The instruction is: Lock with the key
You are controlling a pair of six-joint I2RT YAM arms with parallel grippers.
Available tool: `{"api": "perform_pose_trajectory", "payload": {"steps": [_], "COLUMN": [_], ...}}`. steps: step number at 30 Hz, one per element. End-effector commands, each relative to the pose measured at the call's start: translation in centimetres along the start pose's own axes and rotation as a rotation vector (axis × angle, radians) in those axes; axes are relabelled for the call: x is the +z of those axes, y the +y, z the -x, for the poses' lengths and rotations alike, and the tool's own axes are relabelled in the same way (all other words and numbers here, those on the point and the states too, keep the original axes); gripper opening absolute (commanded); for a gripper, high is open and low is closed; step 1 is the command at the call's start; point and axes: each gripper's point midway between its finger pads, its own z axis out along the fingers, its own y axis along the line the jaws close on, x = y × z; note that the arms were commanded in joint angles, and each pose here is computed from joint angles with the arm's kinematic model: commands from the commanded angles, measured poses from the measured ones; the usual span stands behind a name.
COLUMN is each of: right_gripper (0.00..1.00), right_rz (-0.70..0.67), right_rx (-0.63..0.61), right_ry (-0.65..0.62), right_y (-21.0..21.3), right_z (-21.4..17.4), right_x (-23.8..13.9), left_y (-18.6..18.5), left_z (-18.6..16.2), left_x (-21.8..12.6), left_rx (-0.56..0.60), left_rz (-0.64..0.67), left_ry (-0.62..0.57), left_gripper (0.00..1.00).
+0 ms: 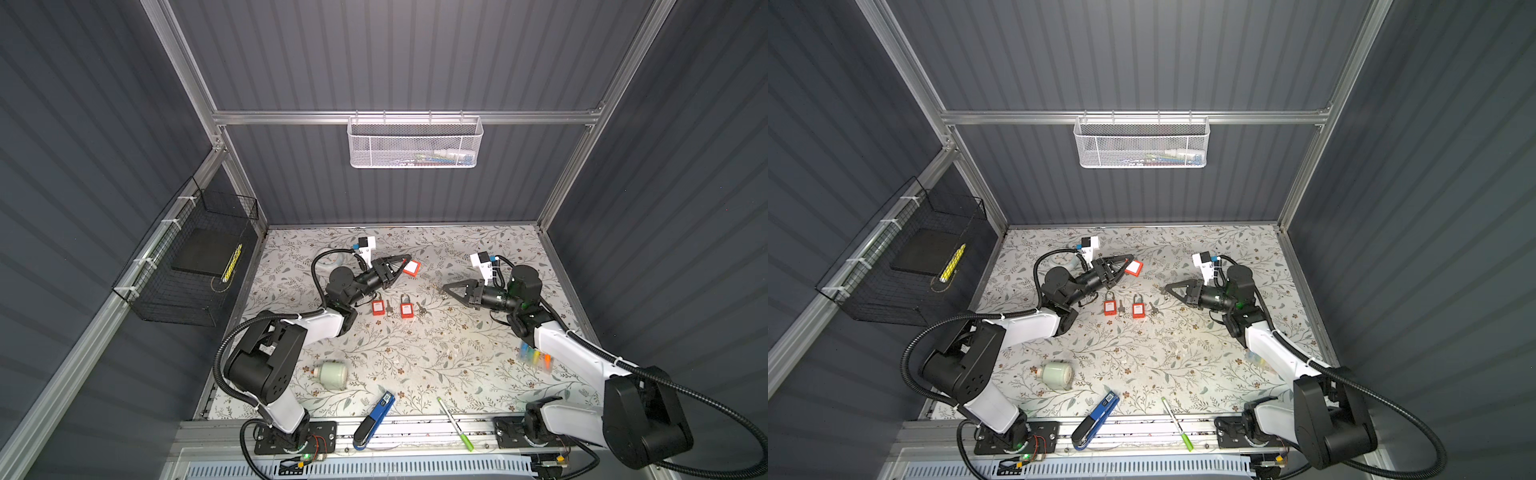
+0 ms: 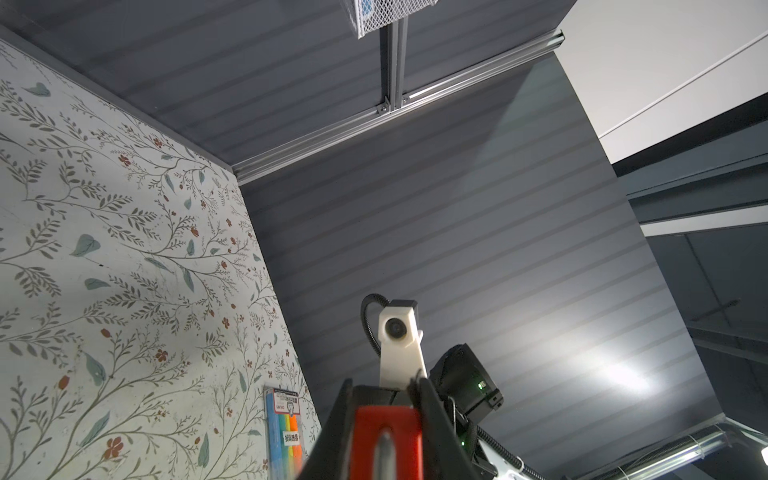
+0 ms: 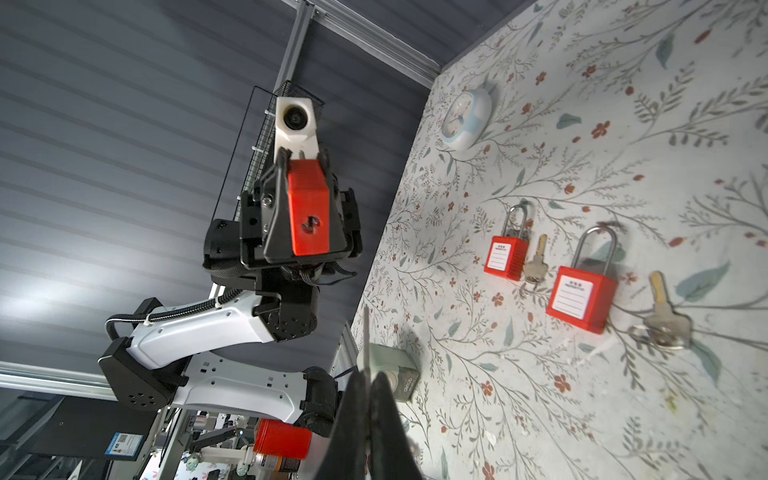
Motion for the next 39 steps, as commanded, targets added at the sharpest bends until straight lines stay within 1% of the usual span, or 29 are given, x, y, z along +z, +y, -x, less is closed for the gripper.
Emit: {"api": "perform_pose_trajectory", "payload": {"steps": [1, 7, 11, 13, 15, 18, 19, 21, 23, 24, 28, 29, 32, 39], "right_gripper": [0.00, 0.00, 0.00, 0.00, 0.00, 0.00, 0.00, 0.00, 0.00, 0.00, 0.00, 0.00, 0.00, 0.00], "right_rz": [-0.005, -0.078, -0.129, -0.146, -0.159, -0.174, -0.177, -0.181, -0.188, -0.191, -0.209, -0.202, -0.202, -0.210], "right_rx": [-0.019, -0.009, 0.025, 0.044, 0.058, 0.071, 0.074, 0.077, 0.082, 0.084, 0.103, 0.084, 0.089, 0.098], "right_ry": [-0.007, -0.074, -0.129, -0.149, -0.165, -0.181, -0.183, -0.187, -0.193, -0.197, -0.208, -0.220, -0.224, -0.220], "right_y": [0.1, -1.2, -2.7, -3.4, -4.0, -4.6, -4.8, -4.9, -5.2, -5.3, -6.2, -5.6, -5.8, -6.2], "right_z": [-0.1, 0.9, 1.6, 1.8, 1.9, 1.9, 1.9, 1.9, 2.0, 2.0, 1.9, 1.9, 1.9, 1.7], "right_x": [-0.9, -2.4, -3.6, -4.1, -4.6, -5.1, -5.2, -5.4, -5.7, -5.9, -6.5, -6.9, -7.3, -7.6], "left_y": [-2.4, -0.6, 3.2, 5.4, 7.9, 11.1, 11.7, 12.8, 14.0, 14.1, 16.3, 16.8, 18.2, 20.3], "left_z": [0.8, 0.2, -1.5, -3.0, -5.3, -8.7, -9.7, -11.6, -12.8, -12.8, -14.0, -14.4, -15.0, -15.3], "left_x": [0.6, 0.9, 1.6, 2.0, 2.5, 3.0, 3.2, 4.1, 4.6, 5.4, 5.8, 5.9, 6.0, 6.1], "left_rx": [0.060, 0.034, -0.009, -0.012, 0.009, 0.094, 0.114, 0.122, 0.112, 0.119, 0.113, 0.113, 0.121, 0.145], "left_rz": [-0.066, -0.023, 0.114, 0.217, 0.357, 0.565, 0.601, 0.631, 0.653, 0.649, 0.691, 0.700, 0.729, 0.774], "left_ry": [-0.014, 0.017, 0.092, 0.158, 0.263, 0.453, 0.506, 0.598, 0.644, 0.655, 0.709, 0.726, 0.763, 0.809], "left_gripper": [0.00, 0.00, 0.00, 0.00, 0.00, 0.00, 0.00, 0.00, 0.00, 0.00, 0.00, 0.00, 0.00, 0.00]}}
